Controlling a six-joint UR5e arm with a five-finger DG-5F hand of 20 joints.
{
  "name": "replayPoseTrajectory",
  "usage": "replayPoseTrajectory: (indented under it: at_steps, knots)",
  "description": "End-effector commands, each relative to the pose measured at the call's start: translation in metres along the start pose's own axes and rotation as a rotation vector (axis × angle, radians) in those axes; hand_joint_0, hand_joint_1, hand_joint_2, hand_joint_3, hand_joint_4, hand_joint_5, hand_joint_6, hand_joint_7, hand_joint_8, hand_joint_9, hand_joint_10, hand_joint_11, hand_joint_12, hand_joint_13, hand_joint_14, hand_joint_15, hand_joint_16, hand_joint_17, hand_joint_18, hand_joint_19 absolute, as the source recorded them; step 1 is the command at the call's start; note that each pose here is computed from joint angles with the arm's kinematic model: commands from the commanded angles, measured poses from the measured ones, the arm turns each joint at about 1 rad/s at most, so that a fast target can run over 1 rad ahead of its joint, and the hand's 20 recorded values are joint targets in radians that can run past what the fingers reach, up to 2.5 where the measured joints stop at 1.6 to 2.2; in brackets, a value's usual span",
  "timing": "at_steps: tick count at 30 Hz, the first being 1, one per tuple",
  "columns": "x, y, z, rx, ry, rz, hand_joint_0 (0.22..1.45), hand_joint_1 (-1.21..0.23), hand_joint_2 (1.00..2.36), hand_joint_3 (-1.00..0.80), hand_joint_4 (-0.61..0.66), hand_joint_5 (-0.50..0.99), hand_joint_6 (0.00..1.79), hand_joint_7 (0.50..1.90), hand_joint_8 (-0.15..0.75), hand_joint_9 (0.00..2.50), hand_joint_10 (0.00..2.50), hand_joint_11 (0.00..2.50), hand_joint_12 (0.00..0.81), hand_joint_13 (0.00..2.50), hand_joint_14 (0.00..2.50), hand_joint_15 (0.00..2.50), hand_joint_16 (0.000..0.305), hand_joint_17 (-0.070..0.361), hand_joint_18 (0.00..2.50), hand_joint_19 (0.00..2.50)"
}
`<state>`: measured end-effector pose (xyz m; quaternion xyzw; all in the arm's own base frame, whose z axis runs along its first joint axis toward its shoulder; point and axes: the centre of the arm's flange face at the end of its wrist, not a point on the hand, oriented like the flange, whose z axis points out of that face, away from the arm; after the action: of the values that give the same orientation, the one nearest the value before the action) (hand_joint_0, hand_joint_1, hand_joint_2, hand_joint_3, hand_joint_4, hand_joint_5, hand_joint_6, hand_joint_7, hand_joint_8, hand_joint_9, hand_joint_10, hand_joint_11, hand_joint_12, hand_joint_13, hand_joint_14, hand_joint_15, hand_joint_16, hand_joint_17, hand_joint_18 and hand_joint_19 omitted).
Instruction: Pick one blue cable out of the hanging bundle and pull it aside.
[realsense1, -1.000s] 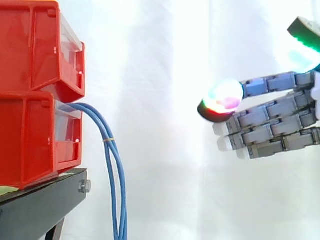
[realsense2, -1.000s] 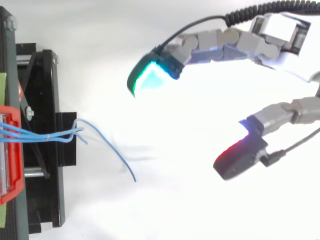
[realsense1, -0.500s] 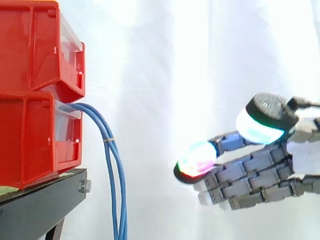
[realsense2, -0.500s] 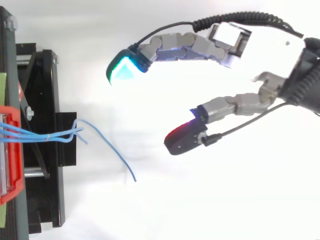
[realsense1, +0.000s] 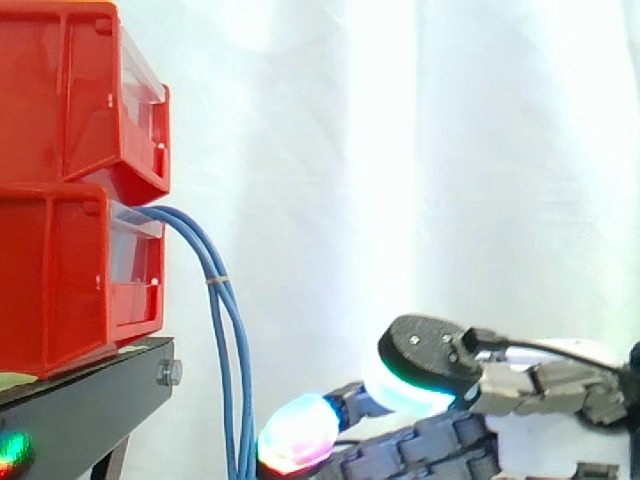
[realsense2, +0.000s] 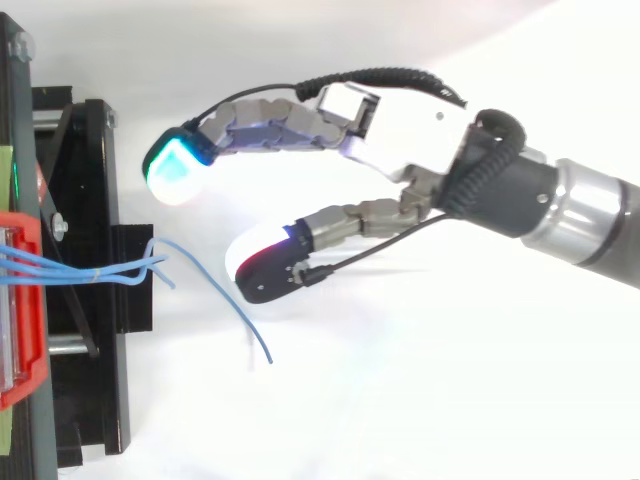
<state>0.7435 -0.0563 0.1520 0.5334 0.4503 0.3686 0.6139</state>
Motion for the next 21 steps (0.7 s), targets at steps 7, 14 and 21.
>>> replayPoseTrajectory:
  at_steps: [7,14,21]
  knots:
    - [0.014,0.010,0.021,-0.042,0.006,-0.005,0.45,-0.76,1.00,-0.50,0.16,-0.22,0.50,0.74,0.256,0.43,0.00,0.08,0.385,0.39,0.00,0.09,0.050,0.112,0.24,0.02]
    - [0.028,0.017,0.025,-0.105,0.007,-0.041,0.46,-0.76,1.00,-0.50,0.16,-0.22,0.50,0.74,0.255,0.43,0.00,0.09,0.385,0.39,0.00,0.09,0.050,0.112,0.24,0.02]
    - [0.045,-0.014,0.031,-0.141,0.010,-0.015,0.46,-0.76,1.00,-0.50,0.16,-0.21,0.50,0.74,0.255,0.43,0.00,0.09,0.386,0.39,0.00,0.10,0.050,0.111,0.23,0.02]
